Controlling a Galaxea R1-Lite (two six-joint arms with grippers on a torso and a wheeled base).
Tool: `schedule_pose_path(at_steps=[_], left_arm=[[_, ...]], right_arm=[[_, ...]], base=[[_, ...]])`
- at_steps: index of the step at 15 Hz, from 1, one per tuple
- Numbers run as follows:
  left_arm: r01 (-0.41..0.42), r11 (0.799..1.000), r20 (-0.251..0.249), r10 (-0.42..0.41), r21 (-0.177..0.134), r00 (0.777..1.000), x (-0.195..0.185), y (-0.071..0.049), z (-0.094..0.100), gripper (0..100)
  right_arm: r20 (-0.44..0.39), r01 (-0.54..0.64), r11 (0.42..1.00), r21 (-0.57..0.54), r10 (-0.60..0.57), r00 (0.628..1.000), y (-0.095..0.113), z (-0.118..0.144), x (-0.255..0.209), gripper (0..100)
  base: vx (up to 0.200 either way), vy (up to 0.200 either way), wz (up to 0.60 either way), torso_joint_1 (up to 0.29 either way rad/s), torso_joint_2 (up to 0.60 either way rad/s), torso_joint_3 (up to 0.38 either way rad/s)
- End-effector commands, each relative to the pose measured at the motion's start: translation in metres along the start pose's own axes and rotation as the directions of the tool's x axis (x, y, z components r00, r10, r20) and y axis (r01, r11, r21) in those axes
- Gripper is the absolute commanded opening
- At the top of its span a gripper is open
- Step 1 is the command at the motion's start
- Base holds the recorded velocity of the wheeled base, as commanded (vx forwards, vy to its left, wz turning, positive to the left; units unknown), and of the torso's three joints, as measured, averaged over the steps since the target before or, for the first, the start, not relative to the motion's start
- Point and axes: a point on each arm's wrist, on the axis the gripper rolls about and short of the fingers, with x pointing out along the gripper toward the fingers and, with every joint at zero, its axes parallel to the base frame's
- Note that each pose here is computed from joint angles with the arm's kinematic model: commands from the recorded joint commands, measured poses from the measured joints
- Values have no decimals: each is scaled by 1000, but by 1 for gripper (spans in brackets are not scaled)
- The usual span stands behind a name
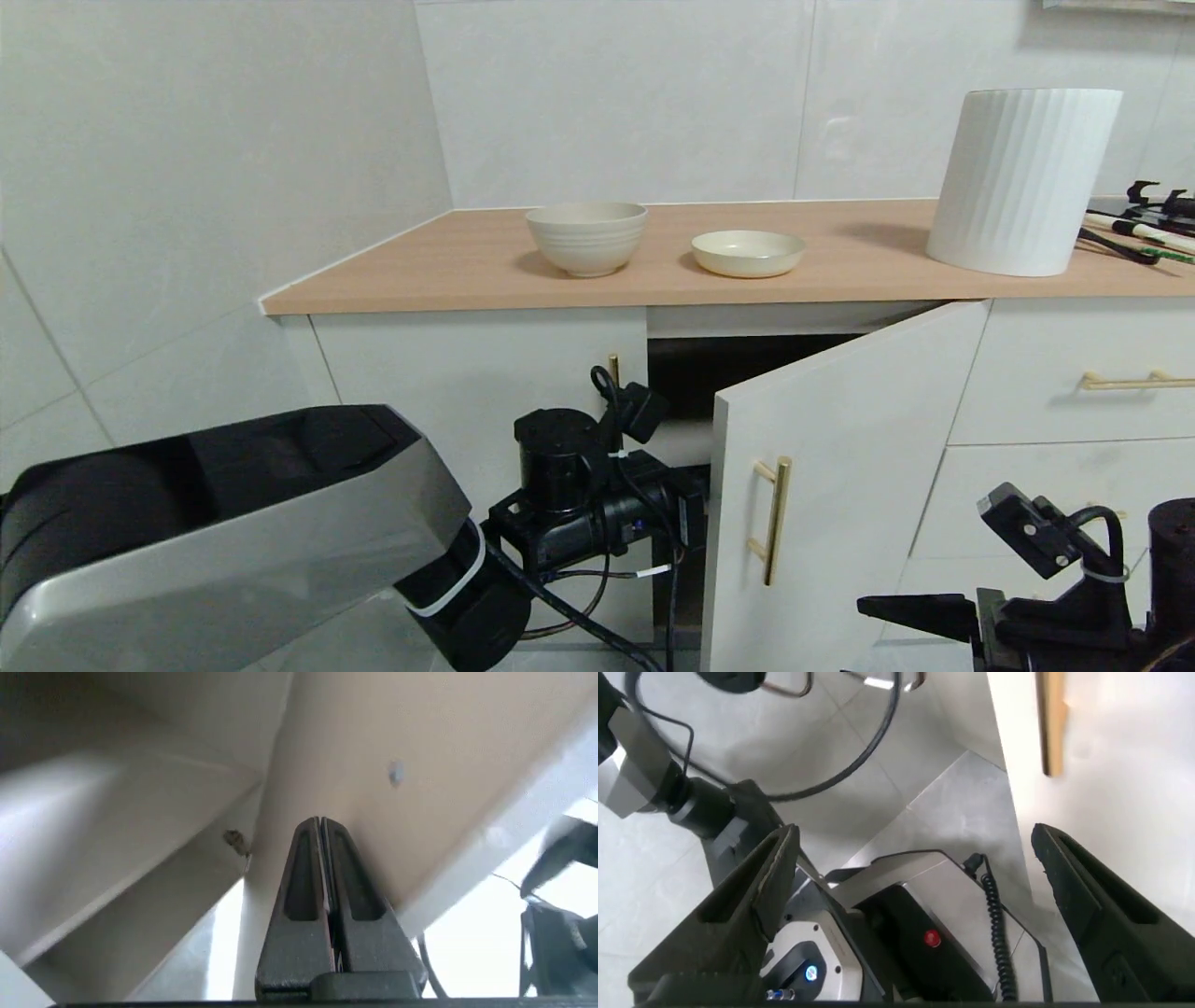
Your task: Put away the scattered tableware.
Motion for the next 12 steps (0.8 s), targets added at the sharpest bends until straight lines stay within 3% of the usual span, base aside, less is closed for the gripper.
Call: schedule_pose_path(at_steps=[1, 3, 9, 12], left_arm=[[6, 1000, 11, -6, 6, 1000, 5, 0, 5, 0], [6, 1000, 13, -7, 6, 1000, 6, 0, 6, 0], [9, 1000, 16, -9, 8, 1000, 13, 2, 9, 0], [-4, 1000, -21, 3, -9, 1000, 28, 9, 8, 0]], right_arm=[[-4, -2, 1000, 1, 2, 1000, 0, -1, 0, 100], [-4, 0, 1000, 2, 0, 1000, 0, -1, -1, 100], [-4, -4, 1000, -1, 4, 1000, 1, -1, 0, 100], [-10, -6, 1000, 1, 6, 1000, 1, -3, -1, 100]], base=[[0, 0, 0, 0, 0, 0], [0, 0, 0, 0, 0, 0], [-200, 0, 0, 4, 2, 5], [0, 0, 0, 0, 0, 0]])
